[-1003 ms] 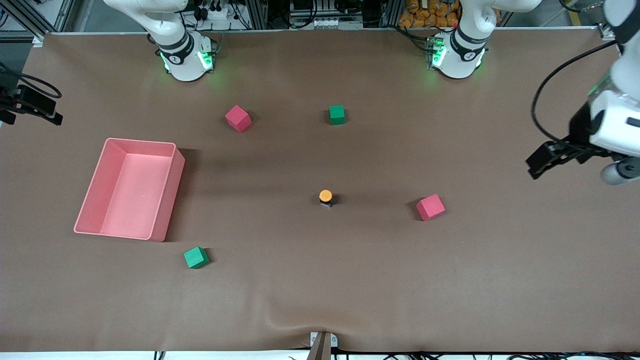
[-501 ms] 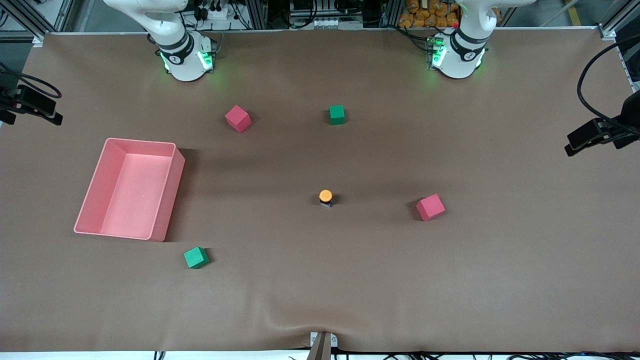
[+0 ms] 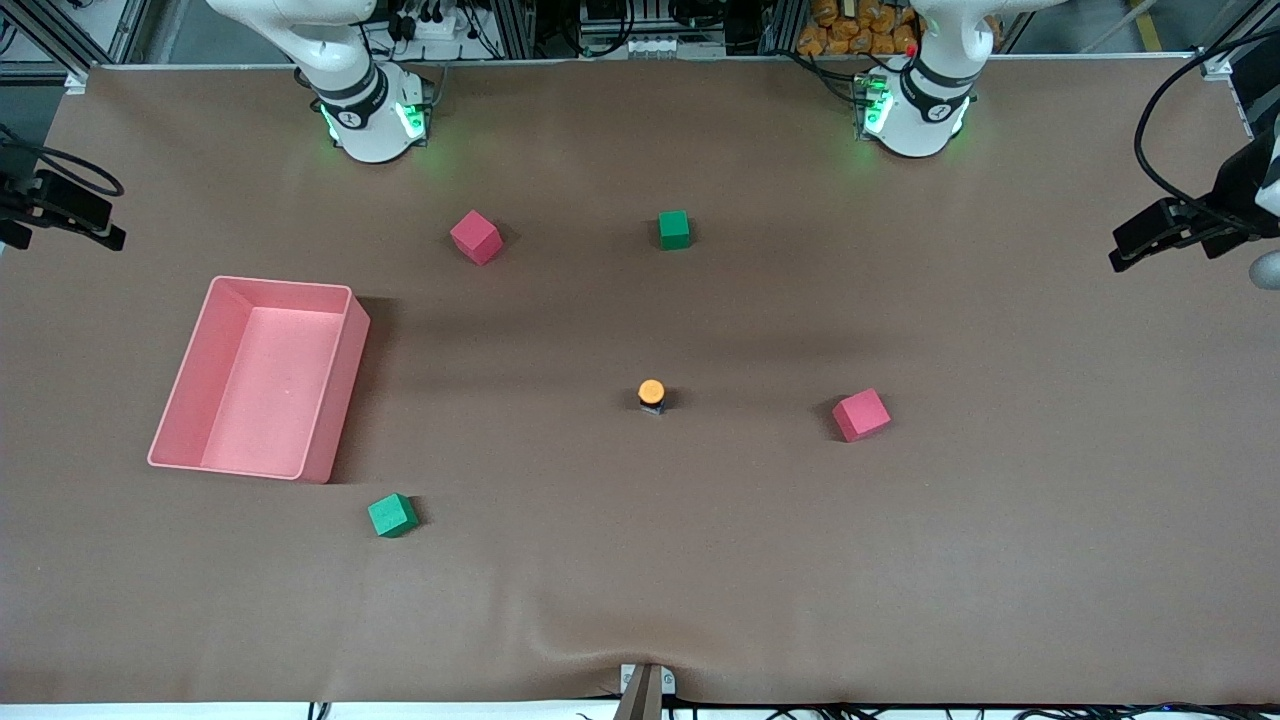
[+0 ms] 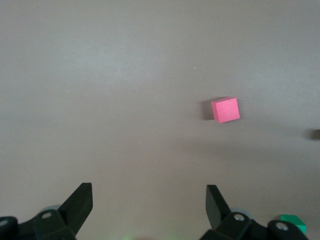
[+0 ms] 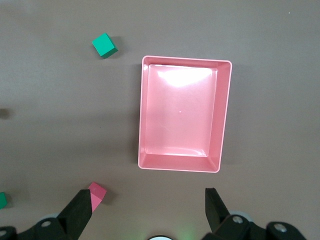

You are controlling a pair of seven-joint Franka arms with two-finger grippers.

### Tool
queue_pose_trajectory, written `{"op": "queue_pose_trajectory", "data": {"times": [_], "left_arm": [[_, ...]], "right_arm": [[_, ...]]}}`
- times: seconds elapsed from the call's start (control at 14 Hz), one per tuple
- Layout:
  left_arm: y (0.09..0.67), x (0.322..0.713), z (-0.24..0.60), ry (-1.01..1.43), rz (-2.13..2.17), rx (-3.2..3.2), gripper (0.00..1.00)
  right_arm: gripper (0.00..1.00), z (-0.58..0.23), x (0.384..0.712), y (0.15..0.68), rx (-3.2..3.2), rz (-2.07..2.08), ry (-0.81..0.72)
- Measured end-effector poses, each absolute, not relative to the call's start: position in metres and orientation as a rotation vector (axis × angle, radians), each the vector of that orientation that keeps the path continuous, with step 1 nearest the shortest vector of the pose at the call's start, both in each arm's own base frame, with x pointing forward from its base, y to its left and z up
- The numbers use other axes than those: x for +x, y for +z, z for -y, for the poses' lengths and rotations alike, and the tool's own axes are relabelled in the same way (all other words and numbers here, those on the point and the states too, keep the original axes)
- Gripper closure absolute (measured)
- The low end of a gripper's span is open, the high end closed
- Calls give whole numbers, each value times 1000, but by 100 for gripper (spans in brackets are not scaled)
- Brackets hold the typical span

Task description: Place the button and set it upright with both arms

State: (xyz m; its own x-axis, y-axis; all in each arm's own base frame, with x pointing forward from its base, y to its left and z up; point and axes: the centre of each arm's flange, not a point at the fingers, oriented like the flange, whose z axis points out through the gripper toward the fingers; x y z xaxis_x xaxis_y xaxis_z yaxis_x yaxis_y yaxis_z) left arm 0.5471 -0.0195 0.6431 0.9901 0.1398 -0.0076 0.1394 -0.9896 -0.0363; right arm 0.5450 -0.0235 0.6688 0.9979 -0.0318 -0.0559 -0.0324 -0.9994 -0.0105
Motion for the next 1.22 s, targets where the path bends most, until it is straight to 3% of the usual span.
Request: {"op": "queue_pose_trajectory", "data": {"times": [1.22], "left_arm": [[646, 545, 8, -2, 207, -3101, 0]], "right_arm": [[0, 24, 545, 669, -3129, -51, 85]]}}
